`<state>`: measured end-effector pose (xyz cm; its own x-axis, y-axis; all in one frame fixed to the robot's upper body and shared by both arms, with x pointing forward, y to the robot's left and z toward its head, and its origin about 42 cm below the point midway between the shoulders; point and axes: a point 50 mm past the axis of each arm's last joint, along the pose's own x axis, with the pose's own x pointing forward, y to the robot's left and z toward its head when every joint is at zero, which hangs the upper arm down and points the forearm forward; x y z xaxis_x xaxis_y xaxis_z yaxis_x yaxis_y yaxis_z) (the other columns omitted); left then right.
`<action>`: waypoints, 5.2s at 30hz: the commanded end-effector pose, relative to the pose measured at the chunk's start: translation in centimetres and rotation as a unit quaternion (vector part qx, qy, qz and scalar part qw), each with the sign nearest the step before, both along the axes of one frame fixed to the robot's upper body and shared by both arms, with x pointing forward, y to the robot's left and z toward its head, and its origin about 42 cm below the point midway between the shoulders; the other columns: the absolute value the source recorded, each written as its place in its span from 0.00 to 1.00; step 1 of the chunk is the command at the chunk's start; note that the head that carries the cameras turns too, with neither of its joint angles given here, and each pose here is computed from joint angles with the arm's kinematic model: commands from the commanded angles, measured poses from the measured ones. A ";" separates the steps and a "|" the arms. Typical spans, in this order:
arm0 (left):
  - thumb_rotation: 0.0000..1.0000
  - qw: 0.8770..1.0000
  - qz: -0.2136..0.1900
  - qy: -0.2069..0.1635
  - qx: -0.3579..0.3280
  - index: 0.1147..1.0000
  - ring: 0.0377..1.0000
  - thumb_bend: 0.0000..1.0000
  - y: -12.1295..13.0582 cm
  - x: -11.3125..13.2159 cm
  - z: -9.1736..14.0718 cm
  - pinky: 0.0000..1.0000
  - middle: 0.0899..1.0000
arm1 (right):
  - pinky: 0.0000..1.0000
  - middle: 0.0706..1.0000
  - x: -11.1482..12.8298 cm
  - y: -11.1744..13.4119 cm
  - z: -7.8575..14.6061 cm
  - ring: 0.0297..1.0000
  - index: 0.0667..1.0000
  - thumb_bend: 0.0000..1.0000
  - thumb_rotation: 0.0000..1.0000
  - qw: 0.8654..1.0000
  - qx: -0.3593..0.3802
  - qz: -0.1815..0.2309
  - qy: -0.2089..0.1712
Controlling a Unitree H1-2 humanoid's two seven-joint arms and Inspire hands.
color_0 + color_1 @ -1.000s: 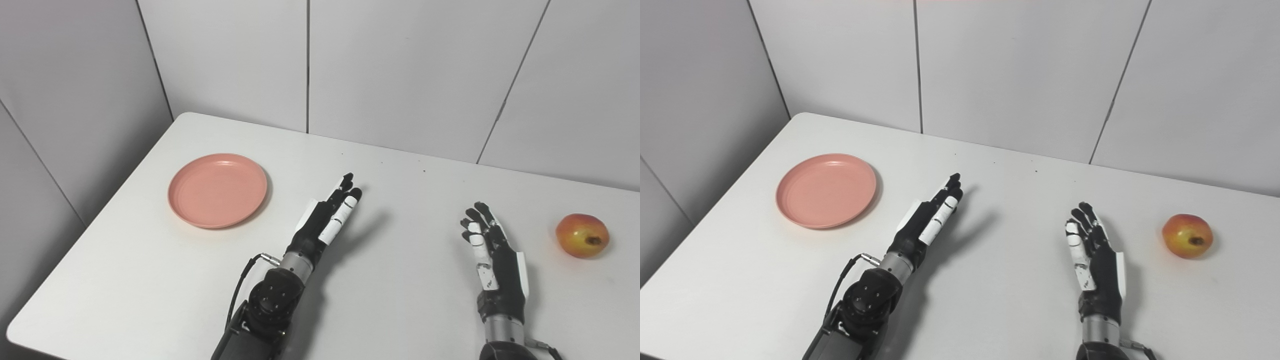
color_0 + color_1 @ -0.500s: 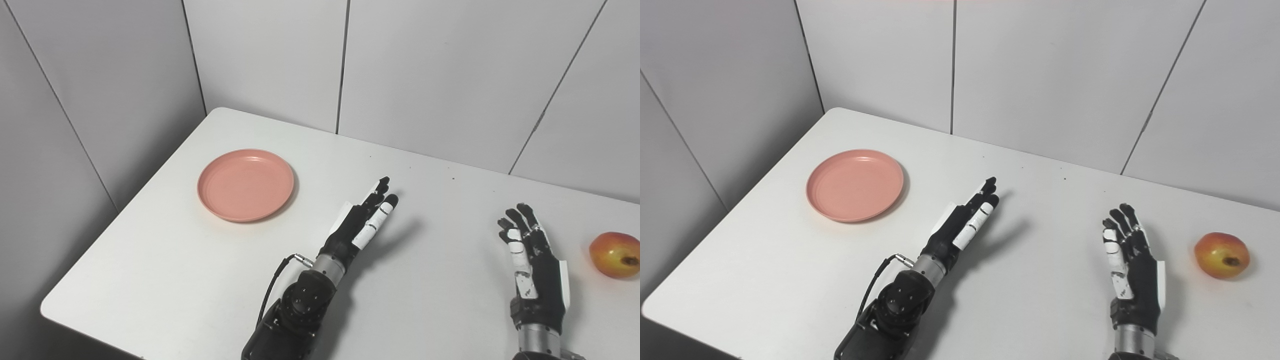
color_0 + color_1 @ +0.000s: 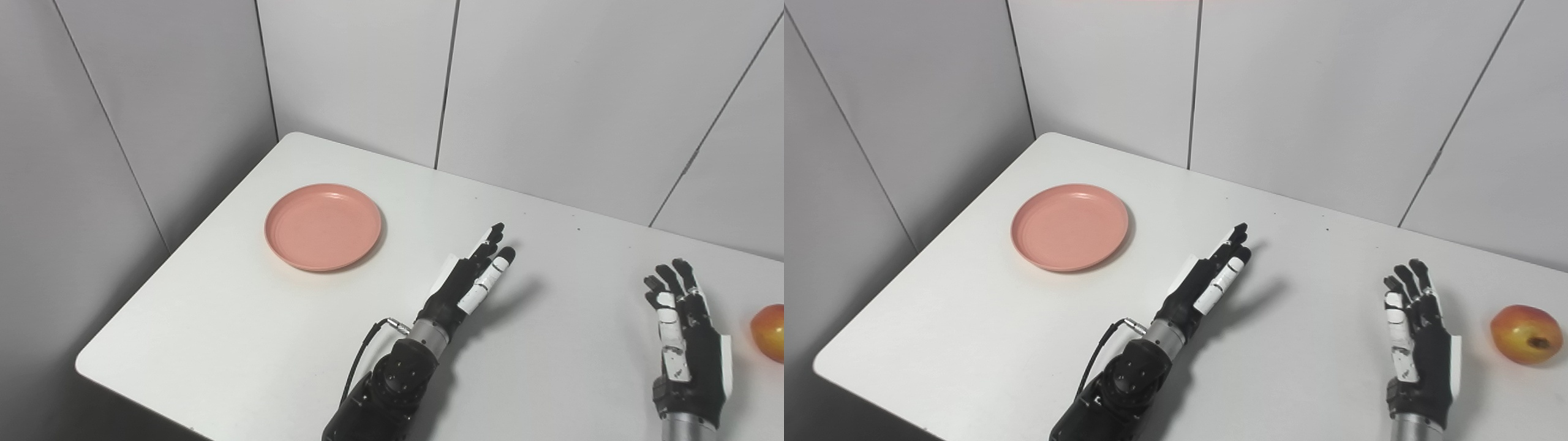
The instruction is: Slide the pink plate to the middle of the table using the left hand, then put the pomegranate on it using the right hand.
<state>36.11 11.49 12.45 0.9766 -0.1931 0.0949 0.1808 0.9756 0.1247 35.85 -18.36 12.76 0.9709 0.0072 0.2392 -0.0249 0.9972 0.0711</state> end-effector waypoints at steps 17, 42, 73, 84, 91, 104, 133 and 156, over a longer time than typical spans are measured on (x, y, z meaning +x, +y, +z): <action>1.00 0.992 0.062 -0.108 0.033 0.93 0.93 0.53 1.2 0.7 3.4 0.92 0.94 | 0.88 0.86 -0.9 -0.5 -1.7 0.85 0.89 0.51 0.73 1.000 -0.010 -0.006 0.018; 1.00 0.985 0.122 -0.120 -0.007 0.94 0.93 0.48 6.6 3.4 6.5 0.92 0.94 | 0.88 0.85 -0.9 0.7 -1.9 0.84 0.88 0.53 0.74 1.000 -0.005 -0.009 0.016; 1.00 0.975 0.192 -0.107 -0.020 0.89 0.88 0.51 13.3 5.6 10.3 0.86 0.89 | 0.88 0.86 -0.3 0.6 -2.5 0.84 0.88 0.53 0.78 1.000 -0.020 -0.011 0.020; 1.00 0.969 0.212 -0.125 -0.005 0.90 0.88 0.53 16.3 5.7 10.2 0.86 0.90 | 0.88 0.86 -0.1 0.8 -2.7 0.85 0.89 0.52 0.80 1.000 -0.022 -0.010 0.019; 1.00 0.966 0.229 -0.118 0.003 0.90 0.89 0.55 18.0 5.8 10.0 0.87 0.89 | 0.88 0.86 -0.1 0.9 -2.6 0.85 0.89 0.53 0.81 1.000 -0.022 -0.010 0.019; 1.00 0.957 0.263 -0.121 0.020 0.89 0.90 0.54 21.3 5.2 10.6 0.91 0.90 | 0.88 0.87 -0.2 0.9 -2.5 0.85 0.89 0.52 0.80 1.000 -0.015 -0.009 0.016; 1.00 0.938 0.324 -0.089 0.090 0.86 0.86 0.62 28.3 3.1 10.4 0.83 0.87 | 0.88 0.86 -0.2 0.5 -2.5 0.85 0.89 0.51 0.82 0.999 -0.028 -0.009 0.017; 1.00 0.938 0.333 -0.040 0.082 0.85 0.85 0.60 31.0 3.0 7.5 0.82 0.86 | 0.90 0.86 0.0 0.5 -2.1 0.85 0.89 0.51 0.80 1.000 -0.016 -0.008 0.018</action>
